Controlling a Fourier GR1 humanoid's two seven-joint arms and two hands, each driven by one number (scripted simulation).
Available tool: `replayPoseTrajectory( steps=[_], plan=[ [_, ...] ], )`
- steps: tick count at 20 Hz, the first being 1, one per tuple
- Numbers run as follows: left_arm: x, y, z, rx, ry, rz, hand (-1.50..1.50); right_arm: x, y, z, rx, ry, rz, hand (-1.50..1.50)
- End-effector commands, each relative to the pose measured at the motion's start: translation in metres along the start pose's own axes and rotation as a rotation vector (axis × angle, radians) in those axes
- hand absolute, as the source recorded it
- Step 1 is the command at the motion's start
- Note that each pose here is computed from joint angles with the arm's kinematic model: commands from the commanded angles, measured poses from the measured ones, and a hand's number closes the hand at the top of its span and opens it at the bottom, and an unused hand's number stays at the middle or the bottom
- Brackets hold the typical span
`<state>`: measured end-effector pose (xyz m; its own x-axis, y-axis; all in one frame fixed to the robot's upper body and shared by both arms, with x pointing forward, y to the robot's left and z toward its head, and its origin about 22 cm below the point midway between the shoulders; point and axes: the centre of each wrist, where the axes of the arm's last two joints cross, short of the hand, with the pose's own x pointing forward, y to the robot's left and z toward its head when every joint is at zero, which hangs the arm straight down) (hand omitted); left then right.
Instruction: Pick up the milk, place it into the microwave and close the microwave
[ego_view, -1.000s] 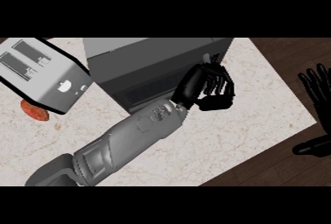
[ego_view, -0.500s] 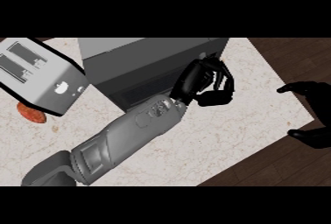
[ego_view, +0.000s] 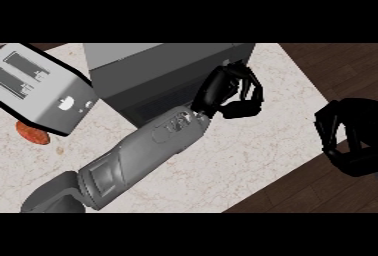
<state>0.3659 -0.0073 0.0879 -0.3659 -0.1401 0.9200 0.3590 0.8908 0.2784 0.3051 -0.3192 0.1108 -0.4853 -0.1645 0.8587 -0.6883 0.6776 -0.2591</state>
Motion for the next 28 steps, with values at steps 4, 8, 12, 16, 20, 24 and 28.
replayPoseTrajectory(
  steps=[4,8,12,16,20,24,28],
  plan=[
    [0.011,-0.013,-0.01,0.009,-0.016,0.012,1.5,0.009,0.013,-0.016,0.142,-0.077,-0.045,1.5],
    [0.013,-0.014,-0.01,0.026,-0.011,0.032,1.5,0.01,0.021,-0.014,0.163,-0.064,-0.068,1.5],
    [0.014,-0.015,-0.01,0.037,-0.019,0.023,1.5,0.015,0.028,-0.02,0.192,-0.072,-0.065,1.5],
    [0.018,-0.011,-0.017,0.049,-0.028,0.018,1.5,0.019,0.033,-0.025,0.202,-0.091,-0.068,1.5],
    [0.016,0.006,-0.026,0.285,0.02,0.062,1.5,0.019,0.038,-0.022,0.188,-0.088,-0.081,1.5],
    [0.008,0.013,-0.019,0.252,0.266,0.343,1.5,0.012,0.06,-0.018,0.332,0.045,-0.143,1.5],
    [0.002,0.024,-0.016,0.327,0.275,0.512,1.5,0.007,0.078,-0.013,0.318,0.034,-0.205,1.5]
  ],
)
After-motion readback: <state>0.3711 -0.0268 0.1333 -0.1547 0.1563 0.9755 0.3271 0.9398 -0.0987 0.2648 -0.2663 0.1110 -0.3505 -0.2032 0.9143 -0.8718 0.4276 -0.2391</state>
